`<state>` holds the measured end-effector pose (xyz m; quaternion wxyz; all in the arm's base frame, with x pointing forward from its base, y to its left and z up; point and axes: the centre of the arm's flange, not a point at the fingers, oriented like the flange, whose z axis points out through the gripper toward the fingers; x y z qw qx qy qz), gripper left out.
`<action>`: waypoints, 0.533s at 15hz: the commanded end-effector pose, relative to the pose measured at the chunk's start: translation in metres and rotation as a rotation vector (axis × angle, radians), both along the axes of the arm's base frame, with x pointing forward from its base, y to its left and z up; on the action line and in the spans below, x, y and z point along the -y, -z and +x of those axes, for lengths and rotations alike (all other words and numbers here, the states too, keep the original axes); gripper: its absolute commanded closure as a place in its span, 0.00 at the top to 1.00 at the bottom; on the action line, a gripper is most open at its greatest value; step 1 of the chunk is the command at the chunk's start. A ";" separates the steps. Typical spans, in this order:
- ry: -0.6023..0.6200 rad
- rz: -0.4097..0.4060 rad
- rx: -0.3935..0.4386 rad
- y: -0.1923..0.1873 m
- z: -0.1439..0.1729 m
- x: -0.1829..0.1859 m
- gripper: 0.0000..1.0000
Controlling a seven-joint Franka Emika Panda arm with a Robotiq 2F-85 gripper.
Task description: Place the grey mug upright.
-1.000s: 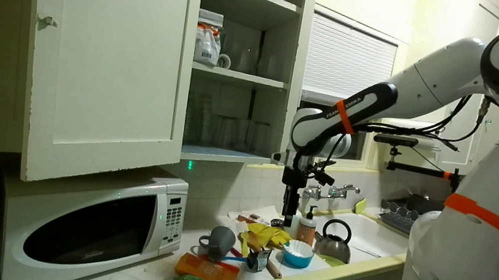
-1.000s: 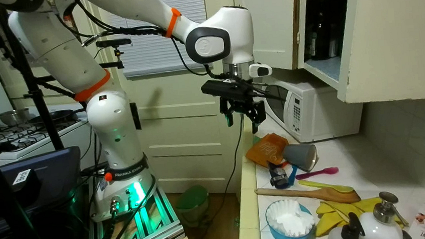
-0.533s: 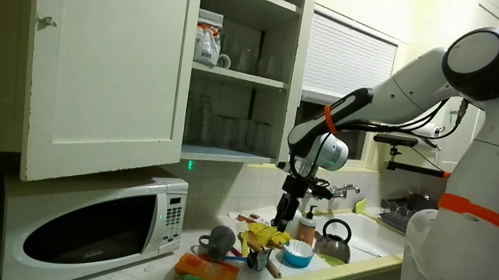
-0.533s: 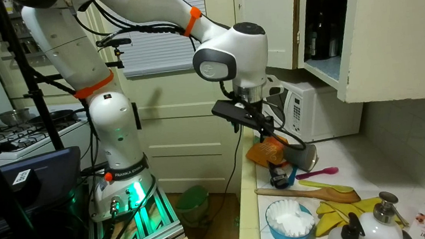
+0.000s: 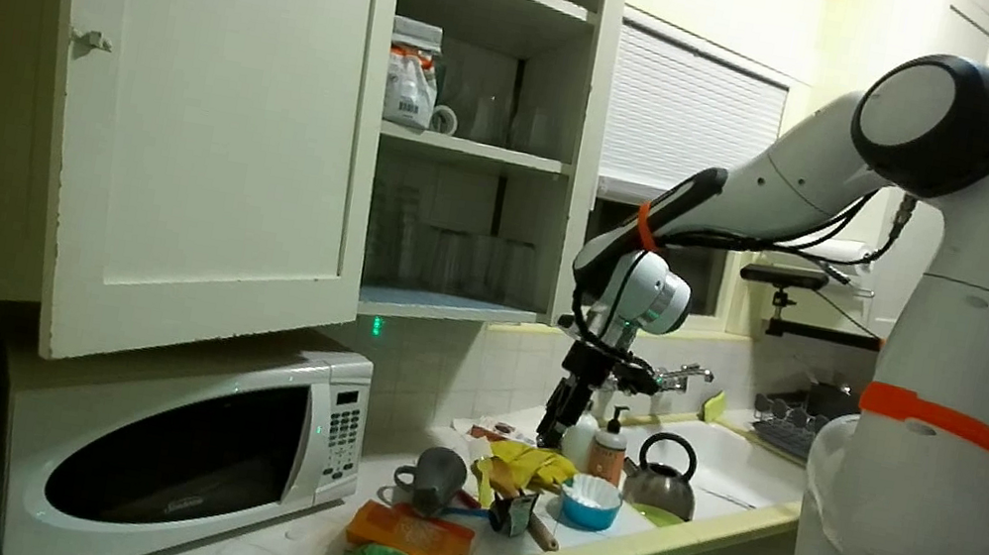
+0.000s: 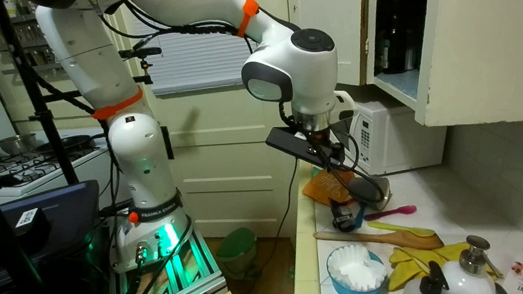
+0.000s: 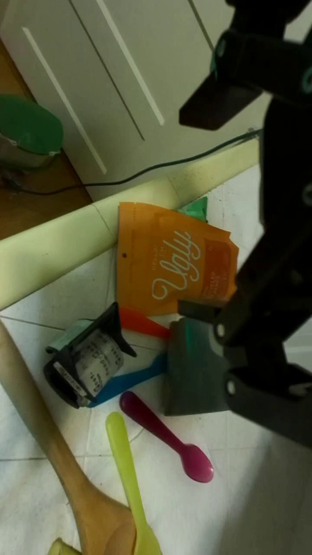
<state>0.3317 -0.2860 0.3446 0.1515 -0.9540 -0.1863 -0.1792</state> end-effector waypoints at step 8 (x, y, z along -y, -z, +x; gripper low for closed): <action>0.465 0.328 0.201 0.056 -0.030 0.034 1.00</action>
